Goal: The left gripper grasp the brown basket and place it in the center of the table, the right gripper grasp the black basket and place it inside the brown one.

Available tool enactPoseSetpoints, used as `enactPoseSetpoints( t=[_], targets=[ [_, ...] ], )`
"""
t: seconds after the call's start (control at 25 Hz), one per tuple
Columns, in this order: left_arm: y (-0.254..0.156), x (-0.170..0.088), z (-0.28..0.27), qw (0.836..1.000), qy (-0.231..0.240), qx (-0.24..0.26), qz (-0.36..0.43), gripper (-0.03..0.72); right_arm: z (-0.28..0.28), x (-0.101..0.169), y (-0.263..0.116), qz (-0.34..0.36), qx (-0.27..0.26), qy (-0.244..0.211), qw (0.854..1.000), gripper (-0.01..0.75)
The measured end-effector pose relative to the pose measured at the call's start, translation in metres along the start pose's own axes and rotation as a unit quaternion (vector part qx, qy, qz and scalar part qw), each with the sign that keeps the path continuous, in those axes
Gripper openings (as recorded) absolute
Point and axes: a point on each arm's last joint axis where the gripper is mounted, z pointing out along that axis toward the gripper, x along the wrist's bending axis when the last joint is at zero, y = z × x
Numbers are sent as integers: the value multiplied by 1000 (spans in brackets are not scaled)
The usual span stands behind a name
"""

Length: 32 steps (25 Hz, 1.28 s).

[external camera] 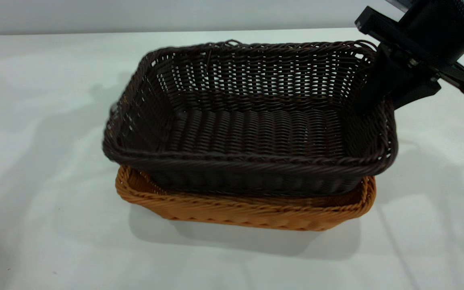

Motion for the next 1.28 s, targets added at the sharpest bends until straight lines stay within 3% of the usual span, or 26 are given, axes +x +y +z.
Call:
enactPoseSetpoints(
  t=[0.16, 0.28, 0.56, 0.76, 1.04, 1.28],
  targets=[
    [0, 0, 0, 1000, -1, 1, 0, 490, 0, -1, 0, 4, -1, -7, 1000, 86],
    [0, 0, 0, 1000, -1, 1, 0, 490, 0, -1, 0, 4, -1, -6, 1000, 133],
    [0, 0, 0, 1000, -1, 1, 1, 490, -1, 1, 0, -10, -3, 2, 1000, 433],
    [3, -1, -8, 1000, 3, -7, 3, 490, -8, 2, -2, -48, -2, 0, 999, 571],
    [30, -16, -83, 996, 39, -78, 14, 490, -87, 4, -1, -92, -118, -34, 988, 586],
    [38, -34, -161, 989, 87, -120, -27, 490, -175, 41, -42, -162, -253, -41, 953, 586]
  ],
)
